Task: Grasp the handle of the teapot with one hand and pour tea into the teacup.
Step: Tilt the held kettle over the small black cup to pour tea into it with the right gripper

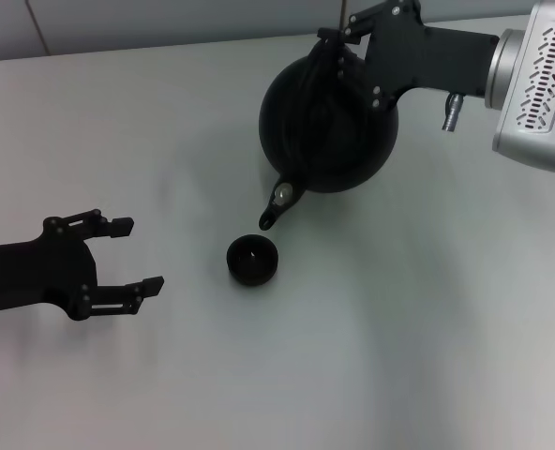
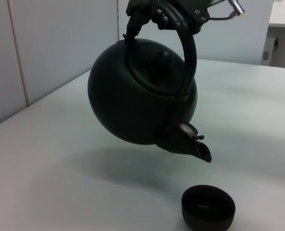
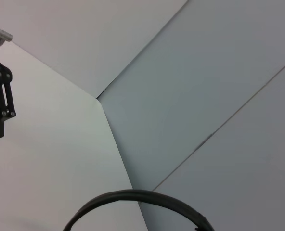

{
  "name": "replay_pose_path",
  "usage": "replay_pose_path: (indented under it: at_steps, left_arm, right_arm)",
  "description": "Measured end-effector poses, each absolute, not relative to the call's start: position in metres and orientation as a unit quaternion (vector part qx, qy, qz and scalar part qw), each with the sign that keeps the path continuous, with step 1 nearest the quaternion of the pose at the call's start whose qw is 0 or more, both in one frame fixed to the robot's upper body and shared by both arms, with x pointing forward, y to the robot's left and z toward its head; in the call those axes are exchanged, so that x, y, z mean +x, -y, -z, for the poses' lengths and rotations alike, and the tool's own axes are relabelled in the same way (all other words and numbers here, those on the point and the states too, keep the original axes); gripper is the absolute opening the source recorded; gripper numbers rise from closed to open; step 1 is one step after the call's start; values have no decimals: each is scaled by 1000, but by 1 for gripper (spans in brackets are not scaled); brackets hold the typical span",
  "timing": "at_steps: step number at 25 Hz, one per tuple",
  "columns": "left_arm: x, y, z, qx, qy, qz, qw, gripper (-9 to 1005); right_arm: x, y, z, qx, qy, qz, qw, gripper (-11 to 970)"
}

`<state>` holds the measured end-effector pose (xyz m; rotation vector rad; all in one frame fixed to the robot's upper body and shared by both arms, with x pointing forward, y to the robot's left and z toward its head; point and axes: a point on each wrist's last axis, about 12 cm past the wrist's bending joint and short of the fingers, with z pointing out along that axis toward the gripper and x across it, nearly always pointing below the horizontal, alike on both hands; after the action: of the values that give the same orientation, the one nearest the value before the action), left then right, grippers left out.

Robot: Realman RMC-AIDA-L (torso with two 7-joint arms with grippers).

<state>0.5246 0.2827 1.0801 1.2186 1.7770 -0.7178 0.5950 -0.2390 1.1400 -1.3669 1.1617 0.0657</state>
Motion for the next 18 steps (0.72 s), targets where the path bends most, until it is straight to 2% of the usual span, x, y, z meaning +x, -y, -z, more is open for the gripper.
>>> replay_pose_path:
  at_steps: [18]
  left_arm:
    - [526,-283,-1080,486,-710,284,423,871]
  right_arm:
    - [598,228,-1140,-618,-490,0,615,84]
